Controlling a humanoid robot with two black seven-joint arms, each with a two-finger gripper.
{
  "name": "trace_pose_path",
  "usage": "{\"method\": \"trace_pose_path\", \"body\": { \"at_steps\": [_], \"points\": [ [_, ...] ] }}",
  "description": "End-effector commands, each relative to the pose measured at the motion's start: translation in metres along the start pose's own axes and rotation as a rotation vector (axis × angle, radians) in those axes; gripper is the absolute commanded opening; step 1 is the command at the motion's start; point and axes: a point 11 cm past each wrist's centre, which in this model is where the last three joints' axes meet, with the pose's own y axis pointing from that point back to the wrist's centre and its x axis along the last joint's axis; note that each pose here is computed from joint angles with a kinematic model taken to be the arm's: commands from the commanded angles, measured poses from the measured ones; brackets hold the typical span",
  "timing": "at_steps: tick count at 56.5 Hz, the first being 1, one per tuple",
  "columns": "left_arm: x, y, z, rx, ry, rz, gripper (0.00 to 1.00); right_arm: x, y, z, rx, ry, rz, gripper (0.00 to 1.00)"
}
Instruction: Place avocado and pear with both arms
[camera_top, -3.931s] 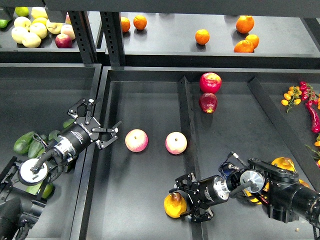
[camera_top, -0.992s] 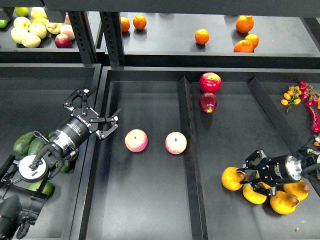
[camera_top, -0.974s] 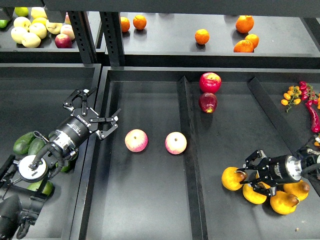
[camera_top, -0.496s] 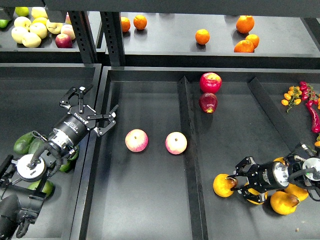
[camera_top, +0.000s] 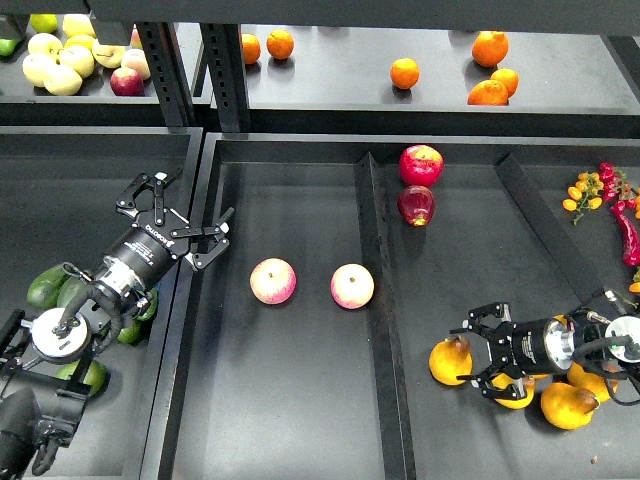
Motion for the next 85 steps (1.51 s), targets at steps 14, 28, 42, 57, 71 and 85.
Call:
{"method": "trace_pose_path", "body": {
  "at_steps": [14,28,42,57,71,85],
  "points": [
    [0.000,0.001,0.008,-0.054,0.015,-0.006,0.99,-0.015,0.018,-0.057,0.275,-0.124,-0.111,0.99],
    [-0.004,0.000,0.015,-0.102,0.038,-0.022,0.99,-0.040,0.017,-0.093,0.535,-0.285,-0.277,0.99],
    [-0.004,-0.001,0.017,-0.116,0.042,-0.022,0.99,-0.028,0.008,-0.103,0.808,-0.461,-0.256,0.99],
    [-0.007,-0.006,0.020,-0.119,0.038,-0.030,0.99,-0.042,-0.024,-0.099,0.908,-0.662,-0.292,0.99],
    [-0.008,-0.009,0.023,-0.128,0.038,-0.030,0.99,-0.025,-0.025,-0.087,0.911,-0.657,-0.212,0.99],
    [-0.010,-0.010,0.023,-0.142,0.035,-0.036,0.99,-0.018,-0.025,-0.081,0.902,-0.652,-0.179,0.99]
  ]
}}
